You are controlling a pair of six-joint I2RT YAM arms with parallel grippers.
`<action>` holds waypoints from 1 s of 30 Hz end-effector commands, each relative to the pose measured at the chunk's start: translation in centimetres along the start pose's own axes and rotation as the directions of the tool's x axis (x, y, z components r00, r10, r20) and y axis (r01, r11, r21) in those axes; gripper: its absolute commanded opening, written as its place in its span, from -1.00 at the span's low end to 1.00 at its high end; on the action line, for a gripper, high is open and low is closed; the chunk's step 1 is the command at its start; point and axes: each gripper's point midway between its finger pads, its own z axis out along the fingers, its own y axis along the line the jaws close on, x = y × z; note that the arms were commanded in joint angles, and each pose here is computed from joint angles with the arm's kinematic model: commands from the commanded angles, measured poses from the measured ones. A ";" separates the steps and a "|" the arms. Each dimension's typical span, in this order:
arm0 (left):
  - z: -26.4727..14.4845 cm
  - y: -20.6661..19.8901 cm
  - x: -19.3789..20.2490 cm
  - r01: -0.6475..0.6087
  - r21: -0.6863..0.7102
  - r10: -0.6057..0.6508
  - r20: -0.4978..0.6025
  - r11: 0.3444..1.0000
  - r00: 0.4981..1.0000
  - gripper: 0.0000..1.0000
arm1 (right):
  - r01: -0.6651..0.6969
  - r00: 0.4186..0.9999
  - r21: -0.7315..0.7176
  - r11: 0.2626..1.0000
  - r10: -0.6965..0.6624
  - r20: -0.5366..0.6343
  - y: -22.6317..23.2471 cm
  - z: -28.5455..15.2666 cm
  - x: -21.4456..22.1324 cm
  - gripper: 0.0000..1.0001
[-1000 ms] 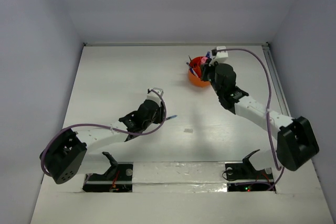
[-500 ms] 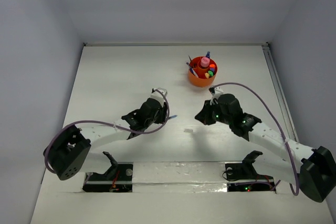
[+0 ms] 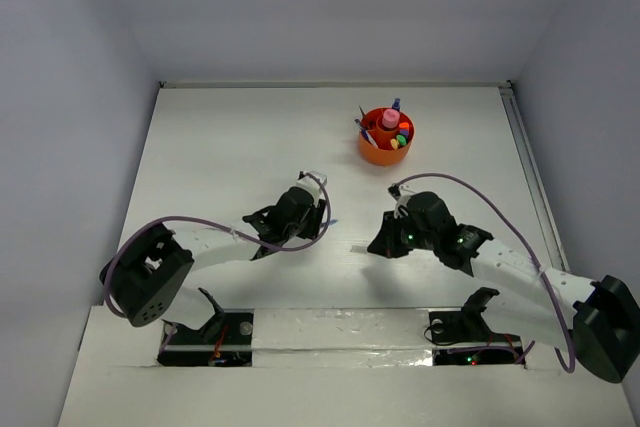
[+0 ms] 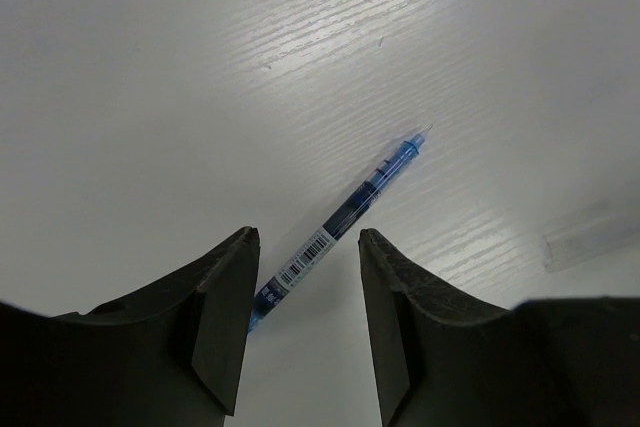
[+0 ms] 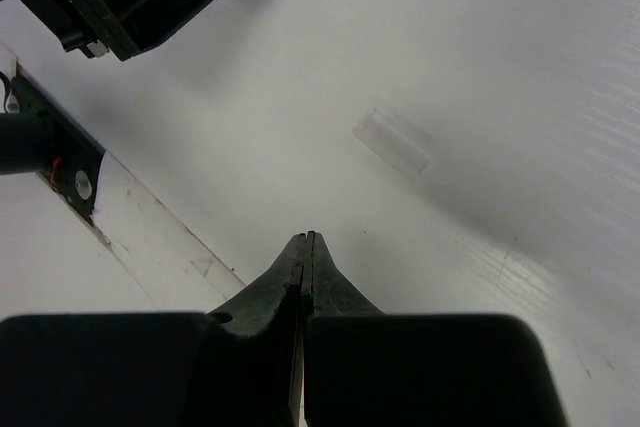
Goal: Sort the stationery into containers
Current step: Pick up the pen from the center of the board.
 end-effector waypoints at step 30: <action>1.4 -0.8 1.7 0.009 -0.015 -0.011 -0.101 1.000 0.995 -0.82 | -0.042 0.987 0.021 0.999 0.044 -0.152 -1.1 2.9 3.4 -0.60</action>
